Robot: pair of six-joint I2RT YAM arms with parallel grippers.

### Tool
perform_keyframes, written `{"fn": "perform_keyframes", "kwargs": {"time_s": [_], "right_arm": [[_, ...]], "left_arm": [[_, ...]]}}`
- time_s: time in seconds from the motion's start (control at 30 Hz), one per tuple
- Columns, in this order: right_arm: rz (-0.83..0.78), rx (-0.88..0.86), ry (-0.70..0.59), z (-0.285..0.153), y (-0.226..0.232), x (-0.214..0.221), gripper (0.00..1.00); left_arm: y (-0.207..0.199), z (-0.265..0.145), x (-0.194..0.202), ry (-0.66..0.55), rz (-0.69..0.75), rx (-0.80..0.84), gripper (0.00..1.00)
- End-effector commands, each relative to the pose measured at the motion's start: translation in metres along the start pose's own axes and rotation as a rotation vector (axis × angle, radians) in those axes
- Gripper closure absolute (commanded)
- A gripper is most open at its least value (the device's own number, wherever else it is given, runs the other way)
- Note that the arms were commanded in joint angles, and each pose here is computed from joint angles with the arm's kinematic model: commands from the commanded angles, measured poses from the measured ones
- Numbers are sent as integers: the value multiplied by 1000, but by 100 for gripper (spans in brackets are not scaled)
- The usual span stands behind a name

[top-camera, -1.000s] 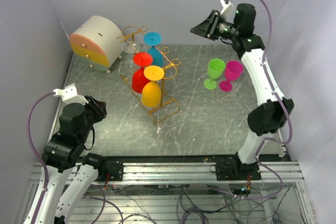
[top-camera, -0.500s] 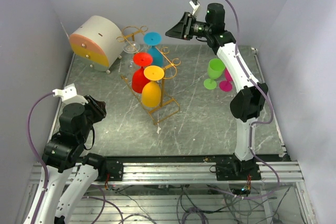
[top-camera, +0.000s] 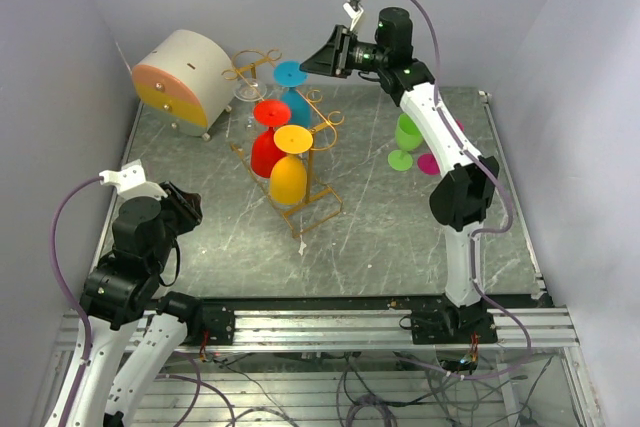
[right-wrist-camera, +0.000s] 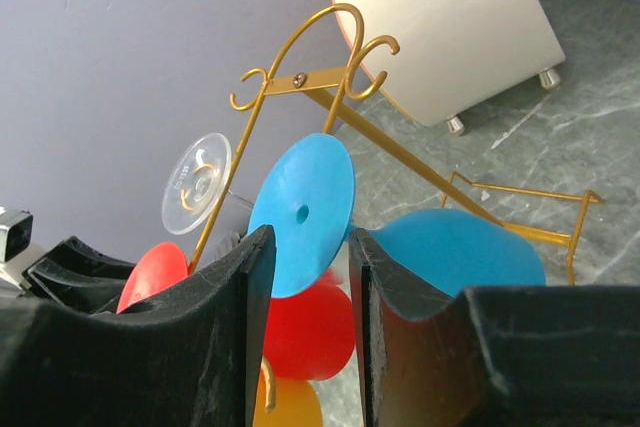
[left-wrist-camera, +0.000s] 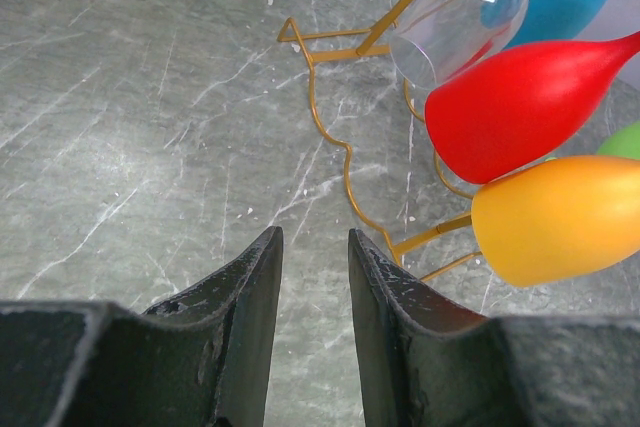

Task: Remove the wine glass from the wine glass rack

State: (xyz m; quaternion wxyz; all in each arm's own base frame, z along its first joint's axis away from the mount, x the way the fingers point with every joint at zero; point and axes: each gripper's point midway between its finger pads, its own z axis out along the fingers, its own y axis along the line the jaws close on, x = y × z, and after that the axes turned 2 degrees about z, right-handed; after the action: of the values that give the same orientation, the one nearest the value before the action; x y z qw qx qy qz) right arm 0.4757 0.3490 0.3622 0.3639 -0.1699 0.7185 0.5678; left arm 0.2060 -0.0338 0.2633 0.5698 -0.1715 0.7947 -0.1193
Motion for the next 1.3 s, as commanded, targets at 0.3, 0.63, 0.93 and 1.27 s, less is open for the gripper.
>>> {"fn": "perform_keyframes", "kwargs": {"time_s": [0.3,0.63,0.93,1.27], "right_arm": [[-11,-23,7,15,4,6,80],[-6,-16,-25,12,10,0,95],[25,38,-134,-1,9,-24,100],[60,97,-269,-31,5,-45,100]], "left_arm": [[1,1,-6,-33,-15,-10,57],[0,1,-7,-34,-16,-6,57],[0,2,-6,-31,-15,-7,56],[0,1,-6,-31,-13,-7,56]]}}
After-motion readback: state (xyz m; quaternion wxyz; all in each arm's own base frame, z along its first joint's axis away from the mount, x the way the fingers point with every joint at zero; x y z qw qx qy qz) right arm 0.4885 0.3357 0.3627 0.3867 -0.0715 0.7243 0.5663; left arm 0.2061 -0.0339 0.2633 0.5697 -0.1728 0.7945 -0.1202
